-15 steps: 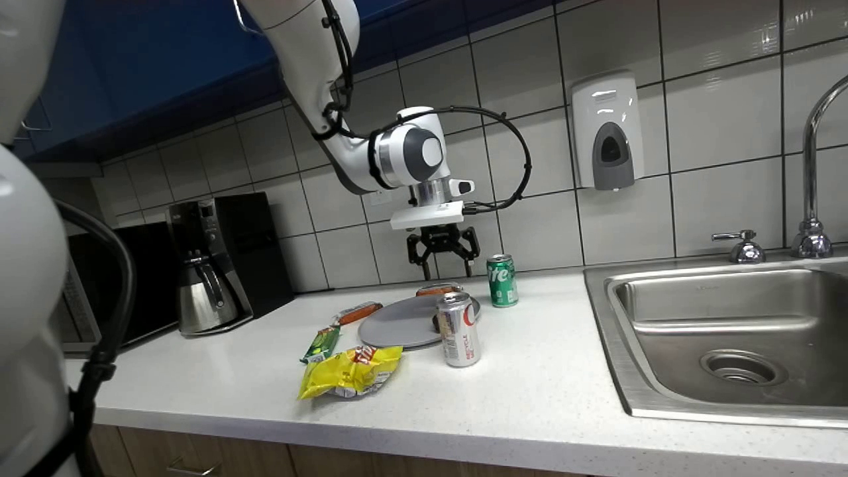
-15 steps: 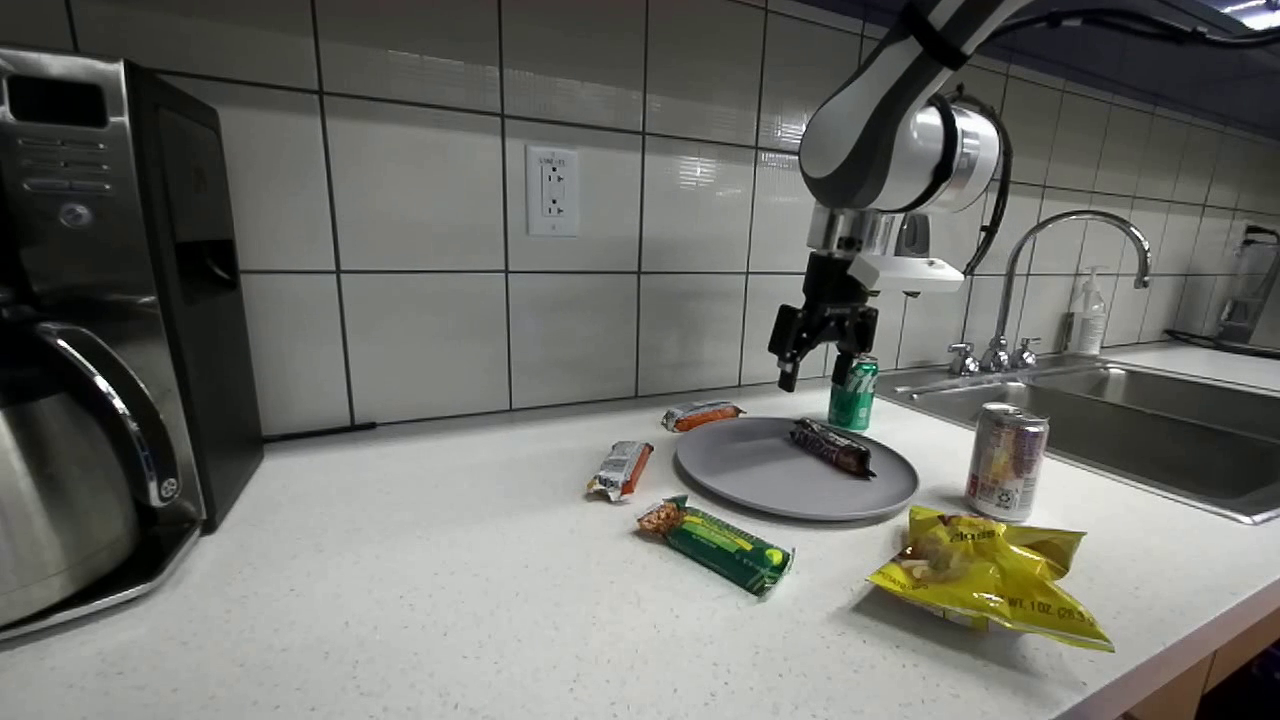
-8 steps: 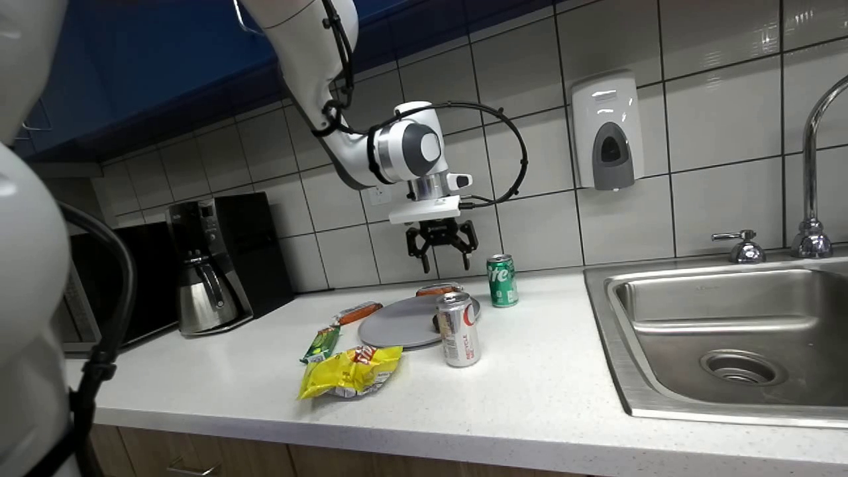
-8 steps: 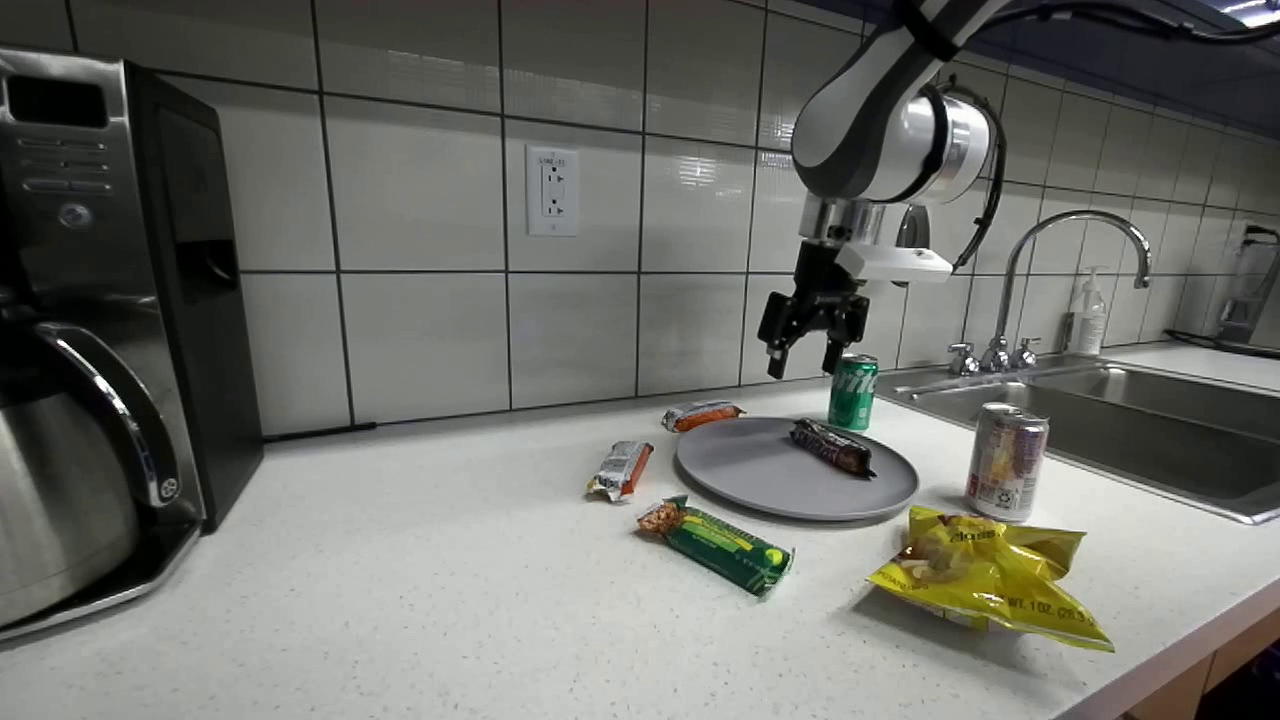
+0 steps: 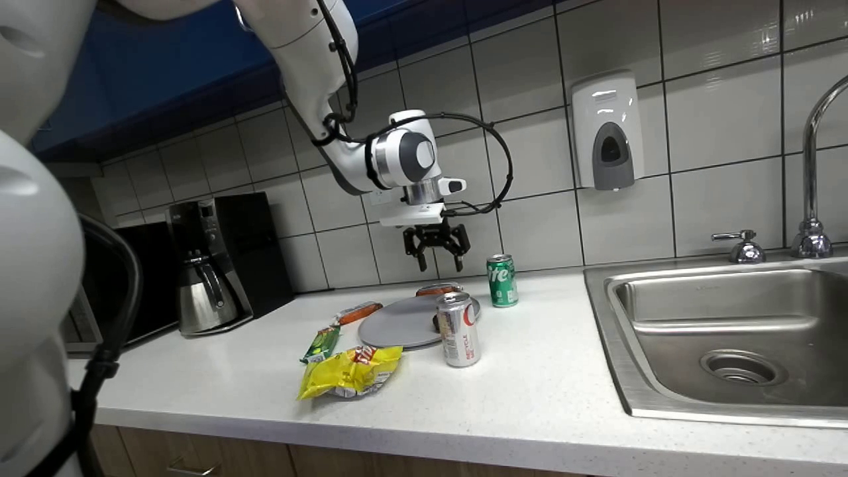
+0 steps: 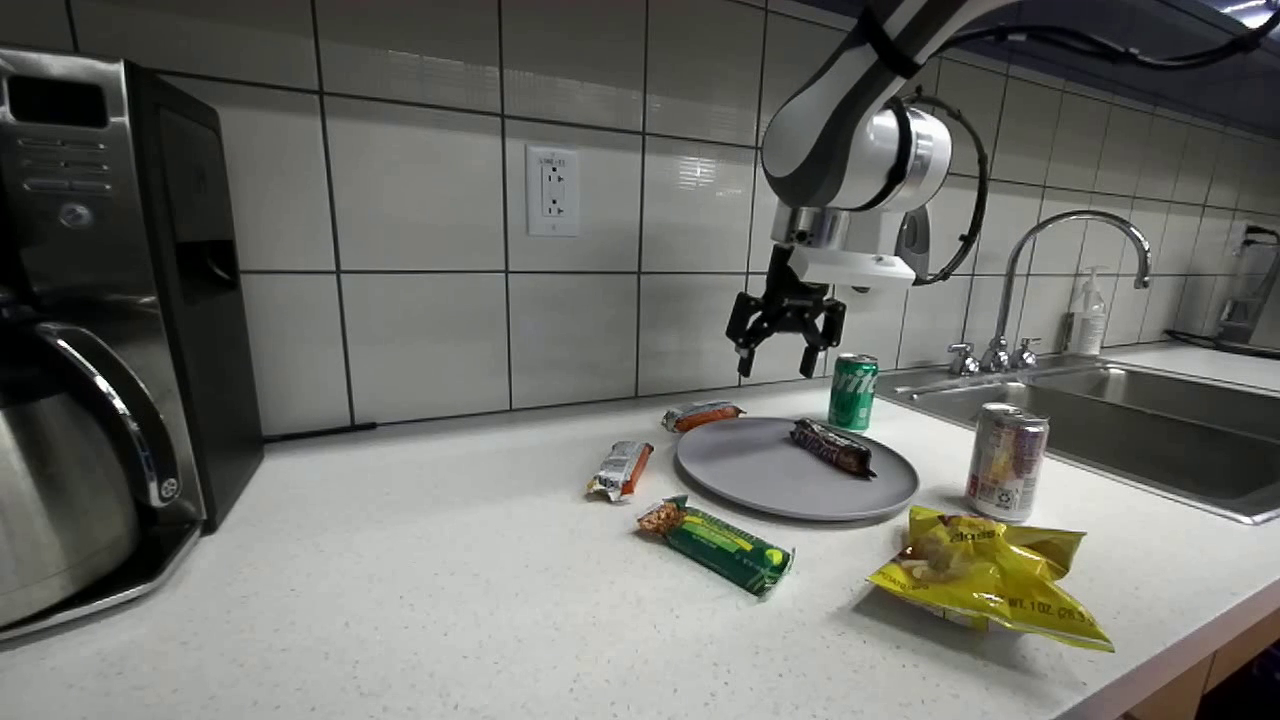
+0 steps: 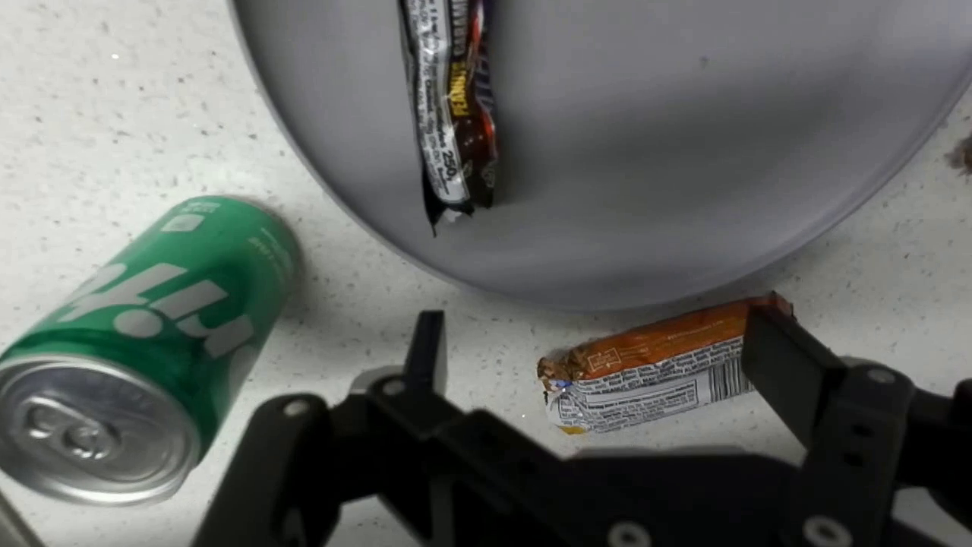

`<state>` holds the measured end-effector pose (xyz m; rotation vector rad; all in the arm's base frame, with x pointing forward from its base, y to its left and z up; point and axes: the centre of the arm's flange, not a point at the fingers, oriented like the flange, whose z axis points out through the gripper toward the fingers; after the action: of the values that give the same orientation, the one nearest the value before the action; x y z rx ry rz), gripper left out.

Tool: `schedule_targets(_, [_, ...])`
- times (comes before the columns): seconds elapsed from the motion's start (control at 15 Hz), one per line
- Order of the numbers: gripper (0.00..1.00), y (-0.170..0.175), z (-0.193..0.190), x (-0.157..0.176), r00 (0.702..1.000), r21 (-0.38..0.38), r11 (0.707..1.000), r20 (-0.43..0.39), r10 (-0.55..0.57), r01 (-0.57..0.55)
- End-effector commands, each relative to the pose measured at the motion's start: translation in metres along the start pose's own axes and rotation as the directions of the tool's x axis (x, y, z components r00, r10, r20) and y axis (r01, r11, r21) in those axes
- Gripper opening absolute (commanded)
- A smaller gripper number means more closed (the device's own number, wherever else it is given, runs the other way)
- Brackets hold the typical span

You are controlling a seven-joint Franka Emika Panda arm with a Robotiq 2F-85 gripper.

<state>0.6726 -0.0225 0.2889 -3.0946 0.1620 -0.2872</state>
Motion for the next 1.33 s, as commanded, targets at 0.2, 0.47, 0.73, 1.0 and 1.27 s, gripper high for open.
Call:
schedule_targets(0.2, [1.00,-0.025,0.012,0.031,0.982,-0.048,0.981,-0.010,0.187,-0.187])
schedule_targets(0.47, [1.00,-0.039,0.022,0.039,0.957,-0.066,0.955,-0.010,0.289,-0.289])
schedule_targets(0.73, [1.00,-0.048,0.032,0.051,0.920,-0.072,0.917,-0.021,0.392,-0.393])
schedule_targets(1.0, [1.00,-0.053,0.039,0.061,0.874,-0.072,0.872,-0.016,0.485,-0.485])
schedule_targets(1.27, [1.00,-0.057,0.044,0.072,0.831,-0.070,0.829,-0.004,0.556,-0.555])
